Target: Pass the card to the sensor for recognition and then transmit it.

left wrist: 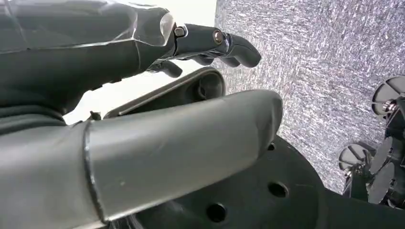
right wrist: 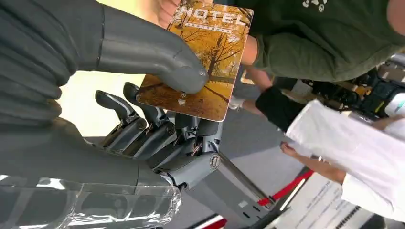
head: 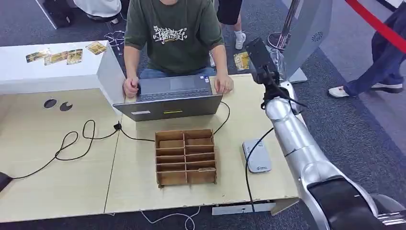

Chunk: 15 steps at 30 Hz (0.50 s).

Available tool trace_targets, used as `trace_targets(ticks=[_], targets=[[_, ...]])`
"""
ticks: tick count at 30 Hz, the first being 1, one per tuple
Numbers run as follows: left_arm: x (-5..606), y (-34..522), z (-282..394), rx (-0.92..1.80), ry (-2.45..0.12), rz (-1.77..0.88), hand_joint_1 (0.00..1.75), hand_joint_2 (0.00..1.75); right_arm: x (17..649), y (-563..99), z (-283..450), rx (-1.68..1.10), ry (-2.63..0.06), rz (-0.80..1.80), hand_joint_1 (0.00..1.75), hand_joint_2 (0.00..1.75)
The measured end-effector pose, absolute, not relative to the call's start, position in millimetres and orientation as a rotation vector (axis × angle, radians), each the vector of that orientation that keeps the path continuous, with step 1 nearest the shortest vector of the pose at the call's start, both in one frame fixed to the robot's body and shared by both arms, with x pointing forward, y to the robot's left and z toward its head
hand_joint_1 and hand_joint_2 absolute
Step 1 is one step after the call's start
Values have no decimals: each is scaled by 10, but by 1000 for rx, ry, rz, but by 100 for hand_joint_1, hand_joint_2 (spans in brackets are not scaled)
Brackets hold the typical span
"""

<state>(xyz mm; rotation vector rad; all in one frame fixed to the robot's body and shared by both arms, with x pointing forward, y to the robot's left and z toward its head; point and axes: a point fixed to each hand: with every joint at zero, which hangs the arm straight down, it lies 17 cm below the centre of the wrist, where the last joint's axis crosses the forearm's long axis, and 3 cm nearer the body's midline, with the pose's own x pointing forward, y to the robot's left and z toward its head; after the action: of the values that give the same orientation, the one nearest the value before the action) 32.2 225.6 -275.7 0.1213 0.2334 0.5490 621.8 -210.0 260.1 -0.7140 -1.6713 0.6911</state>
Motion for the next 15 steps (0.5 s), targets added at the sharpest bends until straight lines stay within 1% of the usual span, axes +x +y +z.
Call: trace_targets(ticks=[6,15], targets=[[320,2254,-2757,117,235,555,0,0,6327,-2168,2525,-647,-1597,710,175,175],[320,2286,-2761,116,235,566,0,0,6457,-2409,2491,-630,-1519,706,175,175]])
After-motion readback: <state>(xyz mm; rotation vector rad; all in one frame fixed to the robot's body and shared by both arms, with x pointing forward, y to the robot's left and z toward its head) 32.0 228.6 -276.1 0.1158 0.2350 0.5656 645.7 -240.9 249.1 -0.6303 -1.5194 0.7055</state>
